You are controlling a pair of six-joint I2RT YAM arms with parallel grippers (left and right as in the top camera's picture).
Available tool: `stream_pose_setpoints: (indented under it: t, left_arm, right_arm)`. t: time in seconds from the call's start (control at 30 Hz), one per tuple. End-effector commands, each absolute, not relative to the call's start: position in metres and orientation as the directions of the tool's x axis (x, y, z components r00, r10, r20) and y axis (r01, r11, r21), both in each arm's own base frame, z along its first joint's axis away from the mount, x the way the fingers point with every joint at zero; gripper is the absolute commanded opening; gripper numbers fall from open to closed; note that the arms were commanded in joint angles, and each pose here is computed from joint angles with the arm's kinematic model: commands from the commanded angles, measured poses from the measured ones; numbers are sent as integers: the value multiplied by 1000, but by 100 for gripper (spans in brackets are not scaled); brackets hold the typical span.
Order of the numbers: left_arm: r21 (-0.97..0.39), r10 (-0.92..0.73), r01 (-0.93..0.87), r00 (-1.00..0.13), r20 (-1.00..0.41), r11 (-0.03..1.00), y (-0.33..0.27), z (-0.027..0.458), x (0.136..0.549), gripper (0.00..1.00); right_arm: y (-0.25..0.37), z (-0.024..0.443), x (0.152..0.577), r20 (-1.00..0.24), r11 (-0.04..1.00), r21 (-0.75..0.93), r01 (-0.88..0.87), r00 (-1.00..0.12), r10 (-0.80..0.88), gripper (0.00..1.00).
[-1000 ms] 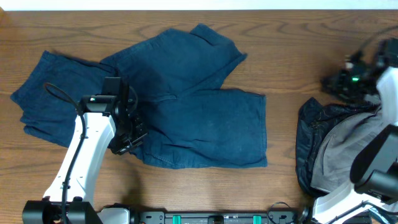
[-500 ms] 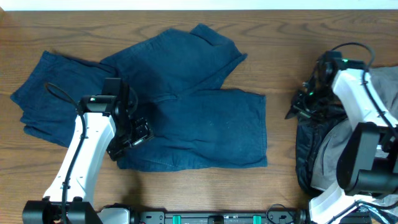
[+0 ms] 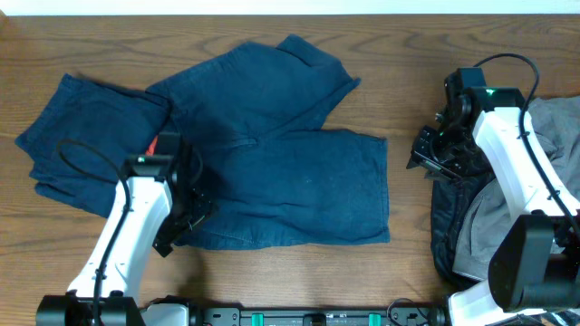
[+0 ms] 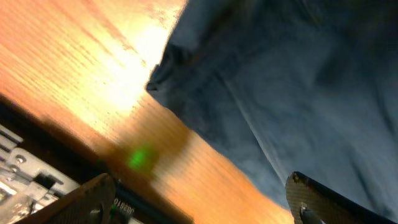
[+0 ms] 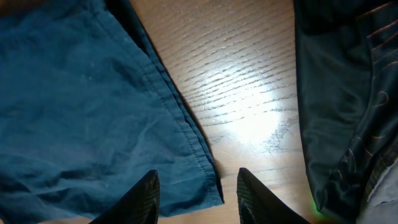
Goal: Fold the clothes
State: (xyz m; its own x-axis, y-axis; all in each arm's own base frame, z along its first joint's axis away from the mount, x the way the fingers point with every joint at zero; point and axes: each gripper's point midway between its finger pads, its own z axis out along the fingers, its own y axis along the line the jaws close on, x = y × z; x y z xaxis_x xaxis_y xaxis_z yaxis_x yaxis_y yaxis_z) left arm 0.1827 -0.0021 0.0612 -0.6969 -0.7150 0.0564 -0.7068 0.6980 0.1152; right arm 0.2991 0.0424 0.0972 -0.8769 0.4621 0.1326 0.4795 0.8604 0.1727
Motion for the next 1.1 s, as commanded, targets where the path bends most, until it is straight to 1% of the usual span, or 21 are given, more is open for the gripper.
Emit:
stream_pose_setpoints:
  t: [0.0,0.17,0.23,0.27,0.3,0.37,0.4,0.47,0.5,0.53,0.63,0.87,1.07]
  left_arm:
    - [134,-774,-768,-633,-12,626,7,47,176,89]
    - [82,-780,-783,-622,-66,617,10,24,184,88]
    - [74,-779,-786,-618,-102,614,14,21,189,85]
    - [78,-777,-787,-617,-125,612,18,21,191,80]
    - [81,-775,-788,-615,-141,611,20,21,193,73]
    - [83,-773,-789,-614,-160,609,23,21,195,49]
    - [79,-773,-789,-613,-163,609,23,21,196,34]
    - [79,-773,-789,-613,-163,609,23,21,196,20]
    - [79,-773,-789,-613,-163,609,23,21,196,10]
    - [80,-773,-789,-614,-162,610,23,21,196,6]
    - [87,-774,-787,-616,-148,611,21,21,193,6]
    - [34,-772,-776,-630,-85,630,8,30,188,6]
    - [-40,-764,-767,-630,-142,640,8,61,190,6]
  right_arm:
    - [40,101,299,113,849,160,504,-864,491,39]
    - [40,101,299,115,839,160,519,-854,507,39]
    - [40,101,299,118,830,157,535,-845,522,39]
    - [40,101,299,120,825,156,544,-839,531,39]
    - [40,101,299,121,819,155,553,-833,540,39]
    - [40,101,299,125,804,152,574,-818,561,38]
    - [40,101,298,129,799,149,582,-813,568,38]
    - [40,100,296,138,790,142,597,-802,581,38]
    - [40,100,295,143,783,139,606,-795,590,38]
    - [40,99,293,151,774,132,619,-784,602,38]
    - [41,94,287,176,755,119,645,-762,623,37]
    - [65,80,256,321,720,169,673,-728,606,34]
    - [89,76,223,367,732,222,644,-751,549,34]
